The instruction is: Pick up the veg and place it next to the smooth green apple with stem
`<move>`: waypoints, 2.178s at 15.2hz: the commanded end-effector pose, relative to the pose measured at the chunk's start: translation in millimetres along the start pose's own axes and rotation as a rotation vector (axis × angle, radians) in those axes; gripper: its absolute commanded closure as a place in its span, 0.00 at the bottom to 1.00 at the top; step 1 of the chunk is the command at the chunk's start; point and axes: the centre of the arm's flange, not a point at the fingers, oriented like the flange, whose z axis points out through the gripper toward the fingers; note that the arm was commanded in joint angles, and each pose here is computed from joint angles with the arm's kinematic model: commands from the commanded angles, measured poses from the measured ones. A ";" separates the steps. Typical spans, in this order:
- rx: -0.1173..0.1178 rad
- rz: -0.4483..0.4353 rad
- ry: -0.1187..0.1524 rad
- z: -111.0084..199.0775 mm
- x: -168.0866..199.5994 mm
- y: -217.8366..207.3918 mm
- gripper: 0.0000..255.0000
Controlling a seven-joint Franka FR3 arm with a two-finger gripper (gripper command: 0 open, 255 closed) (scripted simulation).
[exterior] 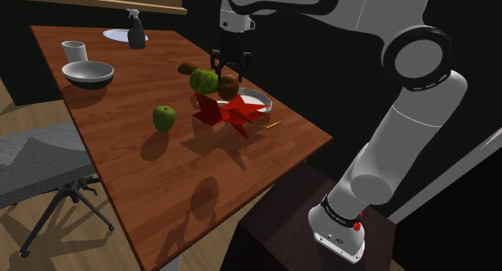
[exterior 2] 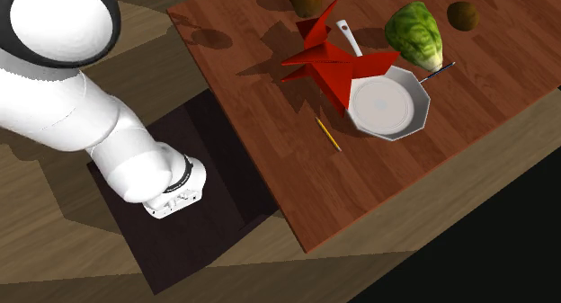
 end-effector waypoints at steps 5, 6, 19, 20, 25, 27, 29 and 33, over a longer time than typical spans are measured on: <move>0.001 0.001 0.000 -1.9 -22.2 -76.6 1.00; 0.001 0.001 0.000 -2.6 -25.6 -89.4 1.00; 0.001 0.001 0.000 42.2 -32.9 -137.4 1.00; 0.001 0.001 0.000 47.4 -32.4 -137.8 1.00; 0.001 0.001 0.000 73.6 -29.8 -139.9 1.00; 0.001 0.001 0.000 84.1 -28.8 -140.7 1.00; 0.001 0.001 0.000 94.6 -27.8 -141.6 1.00; 0.001 0.001 0.000 115.5 -25.8 -143.2 1.00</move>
